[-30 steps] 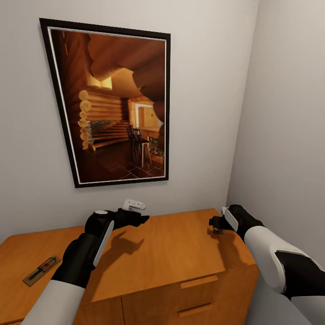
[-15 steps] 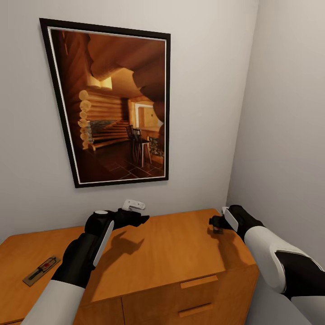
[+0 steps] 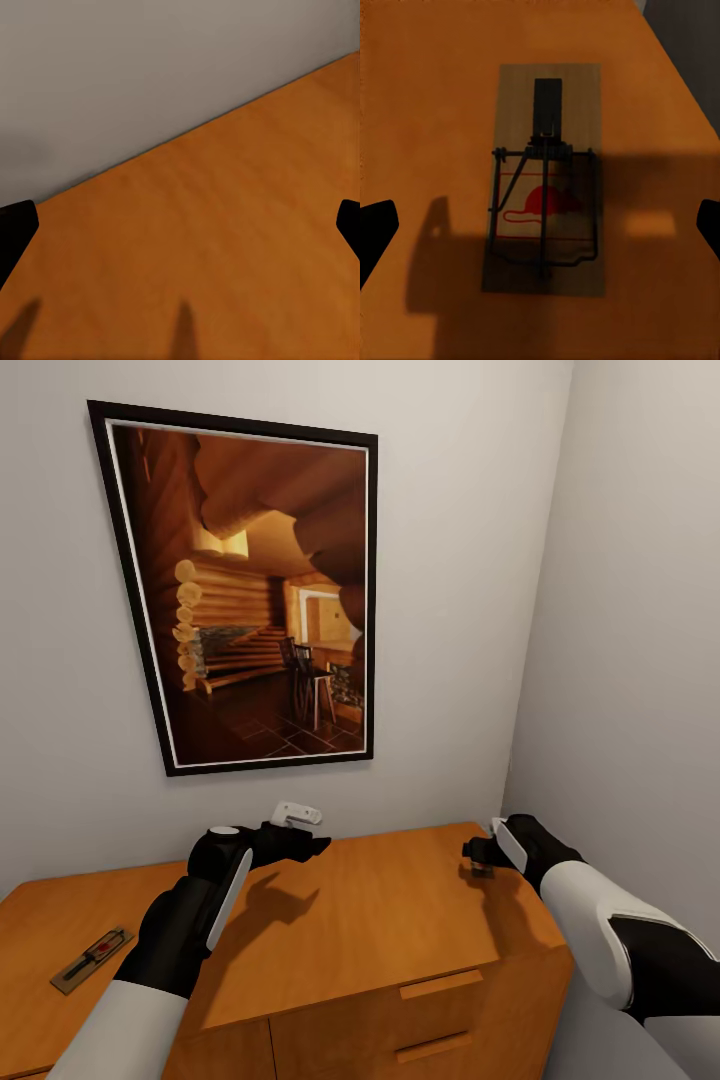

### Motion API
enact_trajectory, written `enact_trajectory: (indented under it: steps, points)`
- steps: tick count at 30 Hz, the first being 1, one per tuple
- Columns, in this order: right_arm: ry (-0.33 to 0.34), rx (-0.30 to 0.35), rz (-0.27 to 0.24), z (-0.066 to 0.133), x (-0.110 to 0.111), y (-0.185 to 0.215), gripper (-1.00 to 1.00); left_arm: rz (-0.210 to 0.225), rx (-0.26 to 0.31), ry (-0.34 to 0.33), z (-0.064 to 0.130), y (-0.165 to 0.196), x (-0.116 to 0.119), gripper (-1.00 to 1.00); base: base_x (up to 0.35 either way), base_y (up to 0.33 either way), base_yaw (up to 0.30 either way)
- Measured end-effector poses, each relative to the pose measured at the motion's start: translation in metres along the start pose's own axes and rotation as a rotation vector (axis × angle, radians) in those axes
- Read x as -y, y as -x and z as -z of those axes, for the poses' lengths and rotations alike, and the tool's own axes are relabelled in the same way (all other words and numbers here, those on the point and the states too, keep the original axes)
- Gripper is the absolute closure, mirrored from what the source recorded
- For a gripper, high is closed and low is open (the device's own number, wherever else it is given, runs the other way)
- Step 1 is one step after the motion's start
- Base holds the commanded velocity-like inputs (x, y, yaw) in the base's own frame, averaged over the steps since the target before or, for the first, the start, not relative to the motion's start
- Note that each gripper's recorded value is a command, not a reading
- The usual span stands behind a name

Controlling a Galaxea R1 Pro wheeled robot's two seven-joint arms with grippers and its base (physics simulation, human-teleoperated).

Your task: Take the four mousetraps from the cabinet in the bathroom and place them on the bathroom floor. Make sure all four end up on the same floor surface, and ensure that at least two of them are either under or directly next to the same bathroom sink.

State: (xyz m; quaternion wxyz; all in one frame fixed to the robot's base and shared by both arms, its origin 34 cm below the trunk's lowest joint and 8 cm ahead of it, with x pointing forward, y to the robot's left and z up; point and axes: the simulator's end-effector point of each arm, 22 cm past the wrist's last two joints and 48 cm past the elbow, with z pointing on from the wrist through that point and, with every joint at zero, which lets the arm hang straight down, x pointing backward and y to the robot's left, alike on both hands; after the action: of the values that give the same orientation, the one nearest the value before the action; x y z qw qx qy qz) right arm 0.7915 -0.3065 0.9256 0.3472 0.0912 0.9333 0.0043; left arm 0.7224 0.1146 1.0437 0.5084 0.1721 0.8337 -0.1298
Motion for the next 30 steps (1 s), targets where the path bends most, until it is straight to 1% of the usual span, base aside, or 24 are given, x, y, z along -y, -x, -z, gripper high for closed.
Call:
enact_trajectory:
  steps: [12,30]
  points:
    - [0.001,-0.003,0.000,0.000,-0.001,-0.001,-1.00,0.000,0.000,0.000,0.000,0.000,0.000,-1.00,0.000,0.000,0.000]
    - [-0.005,-0.060,0.003,-0.007,0.004,-0.023,-1.00,0.001,0.001,-0.002,0.000,0.000,0.001,-1.00,0.000,0.000,0.000]
